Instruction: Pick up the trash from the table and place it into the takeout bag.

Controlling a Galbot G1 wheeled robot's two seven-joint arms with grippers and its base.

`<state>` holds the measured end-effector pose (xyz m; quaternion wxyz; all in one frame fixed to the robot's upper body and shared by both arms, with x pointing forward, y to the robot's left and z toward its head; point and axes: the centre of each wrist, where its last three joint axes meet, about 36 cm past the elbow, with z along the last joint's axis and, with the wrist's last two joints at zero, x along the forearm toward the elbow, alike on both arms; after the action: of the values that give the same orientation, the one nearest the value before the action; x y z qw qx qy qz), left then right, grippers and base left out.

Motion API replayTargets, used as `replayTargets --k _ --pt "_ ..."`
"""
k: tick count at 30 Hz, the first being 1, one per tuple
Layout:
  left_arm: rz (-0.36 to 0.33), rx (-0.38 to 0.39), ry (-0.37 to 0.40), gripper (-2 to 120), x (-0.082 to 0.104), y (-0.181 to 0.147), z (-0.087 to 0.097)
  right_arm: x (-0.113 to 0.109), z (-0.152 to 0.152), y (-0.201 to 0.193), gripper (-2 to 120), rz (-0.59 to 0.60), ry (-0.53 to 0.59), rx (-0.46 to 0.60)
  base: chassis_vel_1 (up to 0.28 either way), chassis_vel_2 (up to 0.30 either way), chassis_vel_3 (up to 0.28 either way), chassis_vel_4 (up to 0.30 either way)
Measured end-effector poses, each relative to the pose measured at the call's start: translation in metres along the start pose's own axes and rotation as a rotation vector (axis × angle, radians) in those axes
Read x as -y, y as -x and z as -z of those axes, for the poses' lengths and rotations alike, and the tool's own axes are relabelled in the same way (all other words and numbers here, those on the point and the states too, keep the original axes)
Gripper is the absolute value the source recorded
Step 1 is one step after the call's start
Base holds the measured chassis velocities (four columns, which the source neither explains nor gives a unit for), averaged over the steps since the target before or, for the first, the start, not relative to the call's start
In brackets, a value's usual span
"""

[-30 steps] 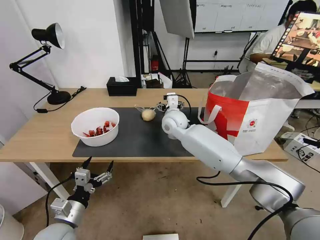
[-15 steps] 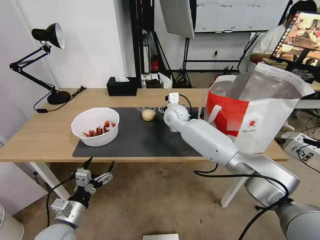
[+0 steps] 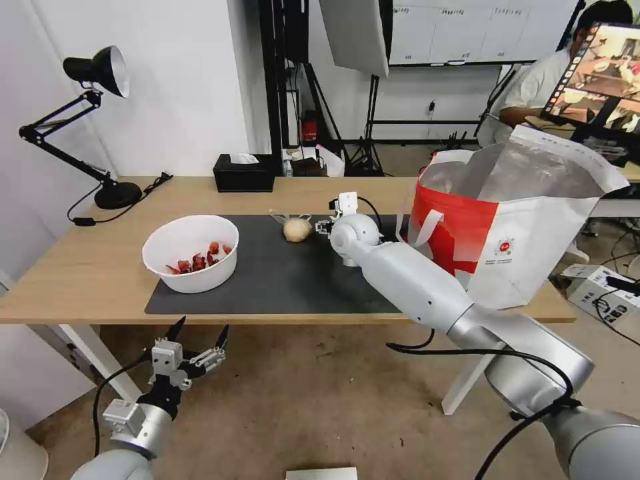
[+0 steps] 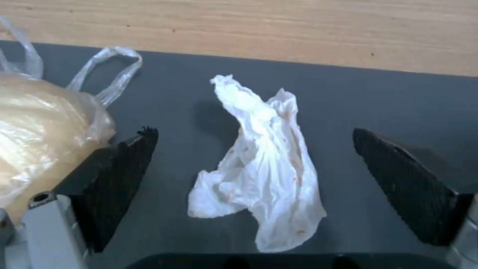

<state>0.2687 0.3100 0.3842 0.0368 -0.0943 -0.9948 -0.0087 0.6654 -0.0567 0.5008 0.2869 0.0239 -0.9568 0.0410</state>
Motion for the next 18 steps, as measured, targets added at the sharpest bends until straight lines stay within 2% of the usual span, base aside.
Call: replayTargets --k 16,18 --pt "0.001 -0.002 0.000 100 -0.001 0.000 -0.003 0.004 -0.007 0.012 100 -0.016 0.016 -0.033 0.000 0.000 0.000 0.000" --pt "-0.001 -0.002 0.001 100 -0.001 0.000 -0.003 0.005 -0.010 0.013 95 -0.016 0.019 -0.039 0.000 0.000 0.000 0.000"
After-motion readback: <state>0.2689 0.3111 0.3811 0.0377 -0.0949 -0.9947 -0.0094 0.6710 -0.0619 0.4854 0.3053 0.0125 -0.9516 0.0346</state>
